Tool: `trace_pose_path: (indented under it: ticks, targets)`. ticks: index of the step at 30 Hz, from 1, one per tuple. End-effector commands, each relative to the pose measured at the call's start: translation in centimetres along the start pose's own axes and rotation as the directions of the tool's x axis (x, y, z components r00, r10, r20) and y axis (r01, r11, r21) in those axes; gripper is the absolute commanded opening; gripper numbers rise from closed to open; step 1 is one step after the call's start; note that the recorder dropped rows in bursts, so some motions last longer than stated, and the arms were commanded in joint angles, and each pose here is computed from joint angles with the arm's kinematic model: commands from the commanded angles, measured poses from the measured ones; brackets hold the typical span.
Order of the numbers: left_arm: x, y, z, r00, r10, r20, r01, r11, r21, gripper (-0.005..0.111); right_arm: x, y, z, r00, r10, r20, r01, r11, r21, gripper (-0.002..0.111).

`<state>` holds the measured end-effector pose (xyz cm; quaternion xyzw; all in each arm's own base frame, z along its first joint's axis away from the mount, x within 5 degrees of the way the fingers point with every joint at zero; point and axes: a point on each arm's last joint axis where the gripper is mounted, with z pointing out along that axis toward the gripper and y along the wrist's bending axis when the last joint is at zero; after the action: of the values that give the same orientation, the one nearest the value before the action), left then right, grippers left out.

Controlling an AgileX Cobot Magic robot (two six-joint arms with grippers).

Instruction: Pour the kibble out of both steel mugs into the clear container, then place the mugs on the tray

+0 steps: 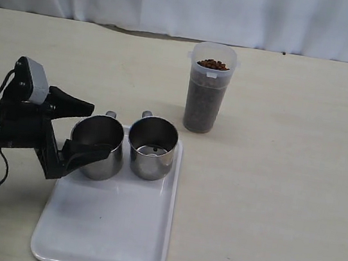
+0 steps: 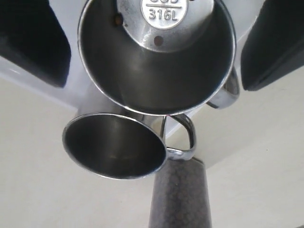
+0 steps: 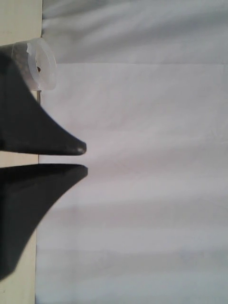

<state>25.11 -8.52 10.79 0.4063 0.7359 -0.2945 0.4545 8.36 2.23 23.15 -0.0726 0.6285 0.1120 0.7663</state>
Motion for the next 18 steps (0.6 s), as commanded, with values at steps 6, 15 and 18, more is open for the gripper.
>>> trace_pose_path:
  ticks: [6,15,18]
  targets:
    - [-1.1,-0.1,-0.4,0.999,0.007,0.044,-0.008,1.0,0.015,0.078,0.2,-0.1,-0.1,1.0,-0.001,-0.007,0.001,1.0,0.007,0.005]
    - [-4.2,-1.1,-2.2,0.996,0.056,0.071,-0.058,0.998,0.027,0.078,0.2,-0.1,-0.1,1.0,-0.003,-0.007,0.003,1.0,0.007,0.005]
    - [-5.5,-1.0,-3.0,0.996,-0.002,0.085,0.005,0.999,-0.04,0.072,0.2,-0.1,-0.1,1.0,-0.003,-0.007,0.003,1.0,0.007,0.005]
